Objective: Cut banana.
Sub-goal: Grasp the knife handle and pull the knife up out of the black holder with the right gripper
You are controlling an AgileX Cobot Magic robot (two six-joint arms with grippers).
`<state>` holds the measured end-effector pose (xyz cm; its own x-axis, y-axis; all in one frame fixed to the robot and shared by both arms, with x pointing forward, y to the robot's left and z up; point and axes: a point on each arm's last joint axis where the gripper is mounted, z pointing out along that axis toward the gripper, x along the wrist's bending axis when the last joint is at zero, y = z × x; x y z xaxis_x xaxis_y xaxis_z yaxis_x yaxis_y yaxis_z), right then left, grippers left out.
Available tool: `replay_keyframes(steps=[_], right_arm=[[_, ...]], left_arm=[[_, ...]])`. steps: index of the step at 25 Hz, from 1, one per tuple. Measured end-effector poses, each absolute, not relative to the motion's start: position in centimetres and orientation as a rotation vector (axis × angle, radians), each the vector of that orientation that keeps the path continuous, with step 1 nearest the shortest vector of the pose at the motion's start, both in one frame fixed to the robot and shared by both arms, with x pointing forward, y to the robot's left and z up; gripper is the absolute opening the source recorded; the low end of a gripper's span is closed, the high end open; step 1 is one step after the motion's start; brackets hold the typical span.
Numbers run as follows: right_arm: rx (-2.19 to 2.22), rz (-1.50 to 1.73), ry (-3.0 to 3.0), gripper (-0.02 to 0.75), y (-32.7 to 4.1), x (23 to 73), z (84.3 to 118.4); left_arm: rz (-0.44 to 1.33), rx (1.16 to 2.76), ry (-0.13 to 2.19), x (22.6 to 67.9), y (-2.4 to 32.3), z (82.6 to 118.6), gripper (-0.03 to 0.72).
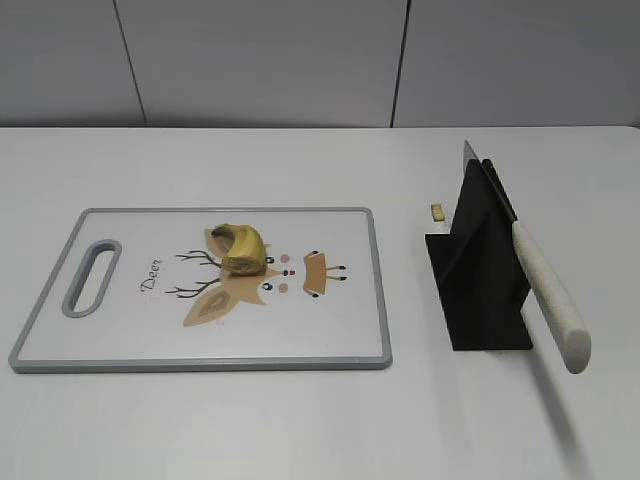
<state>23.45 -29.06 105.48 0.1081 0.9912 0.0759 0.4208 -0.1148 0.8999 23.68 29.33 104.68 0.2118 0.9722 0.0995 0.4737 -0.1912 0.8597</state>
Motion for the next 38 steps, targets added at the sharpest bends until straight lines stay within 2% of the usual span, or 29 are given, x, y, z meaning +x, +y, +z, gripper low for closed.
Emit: replay_keyframes(steps=[38], right_arm=[[1.645, 0.975, 1.406, 0.565, -29.04, 23.45, 105.48]], left_arm=[[0.889, 1.778, 1.350, 23.68, 29.32, 104.69, 0.235]])
